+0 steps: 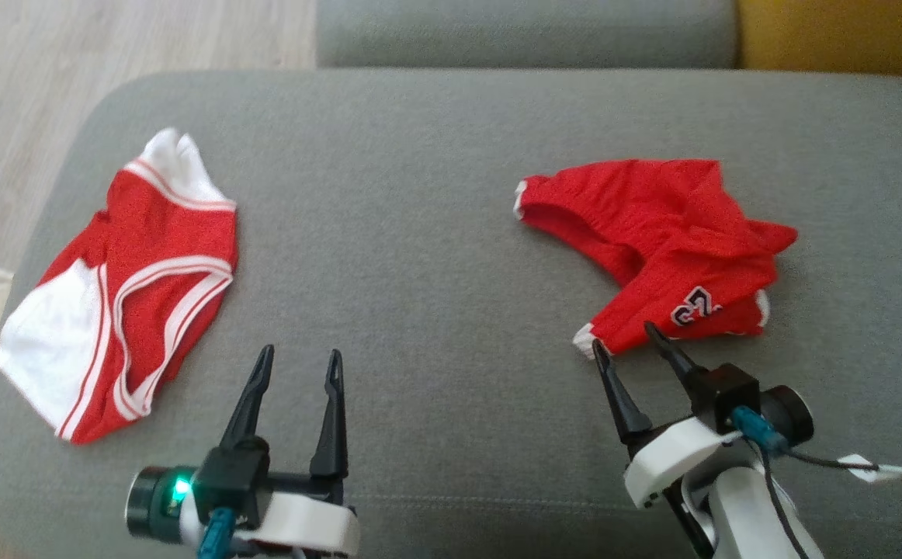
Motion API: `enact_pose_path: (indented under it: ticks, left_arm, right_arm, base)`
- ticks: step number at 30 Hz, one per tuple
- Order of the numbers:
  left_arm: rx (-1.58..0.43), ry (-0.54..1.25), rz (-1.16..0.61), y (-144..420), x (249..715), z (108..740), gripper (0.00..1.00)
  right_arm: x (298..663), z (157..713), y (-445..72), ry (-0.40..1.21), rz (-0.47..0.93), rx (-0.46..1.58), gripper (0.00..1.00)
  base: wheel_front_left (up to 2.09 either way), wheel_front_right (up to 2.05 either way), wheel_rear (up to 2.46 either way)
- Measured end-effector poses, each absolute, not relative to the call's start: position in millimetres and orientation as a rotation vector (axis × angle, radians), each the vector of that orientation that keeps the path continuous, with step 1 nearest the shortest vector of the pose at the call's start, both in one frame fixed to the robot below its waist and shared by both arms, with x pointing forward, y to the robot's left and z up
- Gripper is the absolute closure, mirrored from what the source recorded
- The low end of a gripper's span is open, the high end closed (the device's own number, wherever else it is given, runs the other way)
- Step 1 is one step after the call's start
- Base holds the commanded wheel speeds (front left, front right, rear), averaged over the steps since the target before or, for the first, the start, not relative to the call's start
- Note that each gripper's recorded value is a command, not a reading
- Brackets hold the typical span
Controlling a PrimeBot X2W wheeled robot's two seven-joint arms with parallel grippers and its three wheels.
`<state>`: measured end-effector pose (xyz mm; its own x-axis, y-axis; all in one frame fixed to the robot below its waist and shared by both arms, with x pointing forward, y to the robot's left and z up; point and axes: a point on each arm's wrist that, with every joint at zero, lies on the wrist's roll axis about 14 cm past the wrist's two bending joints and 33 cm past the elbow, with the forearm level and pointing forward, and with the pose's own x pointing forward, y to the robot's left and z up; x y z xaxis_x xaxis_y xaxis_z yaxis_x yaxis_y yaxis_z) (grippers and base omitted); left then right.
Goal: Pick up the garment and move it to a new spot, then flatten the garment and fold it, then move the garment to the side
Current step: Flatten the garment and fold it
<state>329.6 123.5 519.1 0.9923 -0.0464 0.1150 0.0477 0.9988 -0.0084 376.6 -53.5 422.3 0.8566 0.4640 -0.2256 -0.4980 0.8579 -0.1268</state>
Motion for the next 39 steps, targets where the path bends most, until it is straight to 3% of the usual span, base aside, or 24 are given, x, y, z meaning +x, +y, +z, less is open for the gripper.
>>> enact_pose_path:
  ticks: [14,16,17,18,21,25,30,38,39]
  left_arm:
    - [-0.005,-0.077,-0.008,133,337,509,0.00]
    - [-0.002,-0.067,-0.003,135,338,506,0.00]
    - [-0.002,-0.062,-0.001,136,339,505,0.00]
    - [-0.001,-0.057,-0.001,136,340,503,0.00]
    - [0.002,-0.053,-0.003,135,346,501,0.00]
    - [0.001,-0.048,-0.024,130,355,499,0.00]
    - [-0.009,-0.059,-0.087,112,375,499,0.00]
    - [-0.045,-0.088,-0.269,60,406,501,0.00]
    - [-0.053,-0.089,-0.298,52,408,501,0.00]
  right_arm:
    - [397,361,-54,0.393,0.549,-0.277,0.01]
    - [398,354,-57,0.416,0.546,-0.289,0.57]
    - [399,352,-58,0.424,0.543,-0.290,0.97]
    - [401,350,-59,0.427,0.540,-0.293,1.00]
    - [413,358,-59,0.394,0.522,-0.275,1.00]
    - [453,415,-66,0.199,0.413,-0.125,1.00]
    - [484,484,-160,-0.022,0.090,0.069,1.00]
    - [434,431,-281,0.133,-0.269,0.090,1.00]
    - [426,421,-288,0.163,-0.302,0.117,0.87]
  base:
    - [0.00,0.00,0.00]
    - [0.00,0.00,0.00]
    - [0.00,0.00,0.00]
    - [0.00,0.00,0.00]
    - [0.00,0.00,0.00]
    - [0.00,0.00,0.00]
    - [0.00,0.00,0.00]
    - [0.00,0.00,0.00]
    - [0.00,0.00,0.00]
